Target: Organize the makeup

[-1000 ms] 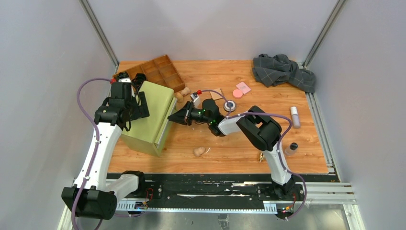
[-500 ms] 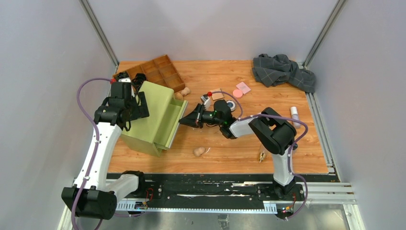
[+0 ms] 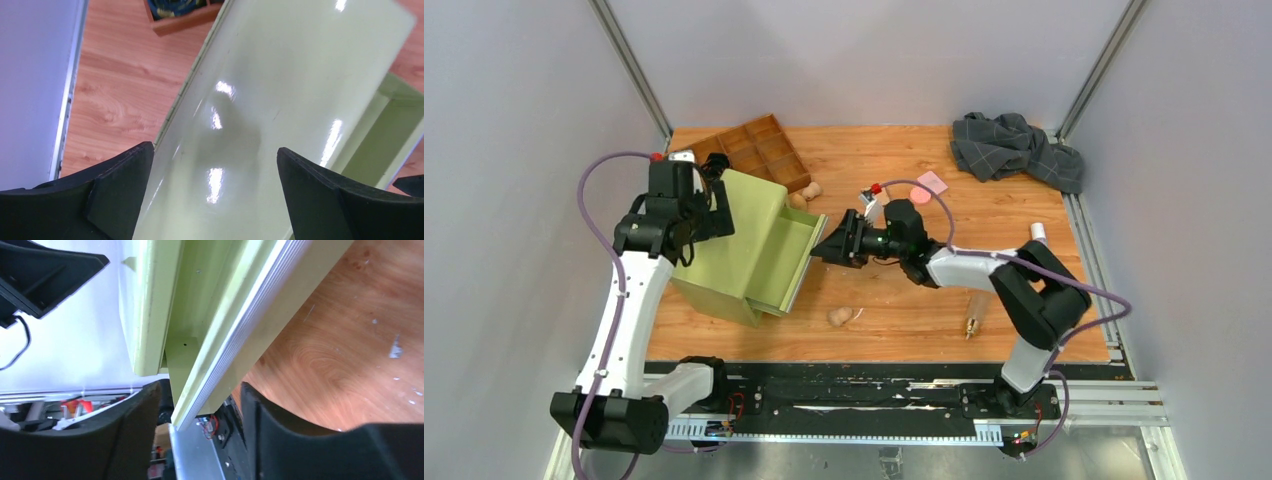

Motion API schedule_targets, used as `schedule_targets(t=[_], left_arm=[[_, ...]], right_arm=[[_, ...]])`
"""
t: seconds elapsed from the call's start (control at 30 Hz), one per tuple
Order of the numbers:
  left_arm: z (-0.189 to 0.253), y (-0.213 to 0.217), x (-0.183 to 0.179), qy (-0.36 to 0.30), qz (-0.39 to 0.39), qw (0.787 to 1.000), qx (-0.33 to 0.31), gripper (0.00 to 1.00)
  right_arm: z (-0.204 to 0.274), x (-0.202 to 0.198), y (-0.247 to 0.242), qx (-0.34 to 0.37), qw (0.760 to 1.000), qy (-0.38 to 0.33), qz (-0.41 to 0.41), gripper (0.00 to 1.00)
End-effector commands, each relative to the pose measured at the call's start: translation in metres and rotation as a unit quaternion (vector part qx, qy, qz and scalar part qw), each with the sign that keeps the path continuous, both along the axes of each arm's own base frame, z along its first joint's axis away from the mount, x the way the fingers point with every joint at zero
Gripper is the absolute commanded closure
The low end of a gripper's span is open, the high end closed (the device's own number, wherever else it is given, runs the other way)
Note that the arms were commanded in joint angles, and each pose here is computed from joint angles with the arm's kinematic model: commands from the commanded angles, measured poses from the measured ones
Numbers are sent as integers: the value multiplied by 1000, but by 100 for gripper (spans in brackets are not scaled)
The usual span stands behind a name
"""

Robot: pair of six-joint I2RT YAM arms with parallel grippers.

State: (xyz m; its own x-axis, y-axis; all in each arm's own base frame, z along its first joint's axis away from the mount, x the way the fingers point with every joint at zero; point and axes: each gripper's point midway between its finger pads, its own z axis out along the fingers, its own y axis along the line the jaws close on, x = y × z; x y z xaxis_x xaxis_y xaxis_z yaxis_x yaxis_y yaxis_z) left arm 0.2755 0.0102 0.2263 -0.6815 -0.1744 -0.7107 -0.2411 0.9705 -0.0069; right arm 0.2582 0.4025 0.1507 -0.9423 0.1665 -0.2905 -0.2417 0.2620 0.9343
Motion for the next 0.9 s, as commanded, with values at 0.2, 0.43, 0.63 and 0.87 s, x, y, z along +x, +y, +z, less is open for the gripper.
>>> schedule_targets(t=[0.2, 0.43, 0.63, 0.87], left_arm=[[105, -19, 12, -136, -62, 989, -21, 2], [112, -92, 10, -124, -165, 977, 48, 2], [90, -154, 19, -92, -232, 958, 138, 2], [56, -133, 51, -59, -134, 942, 303, 2]], right_arm=[[17, 46, -144, -203, 964, -118, -122, 36], [9, 44, -238, -319, 918, -121, -203, 36], [3, 38, -258, -327, 910, -107, -231, 36], [0, 34, -259, -329, 911, -103, -226, 36]])
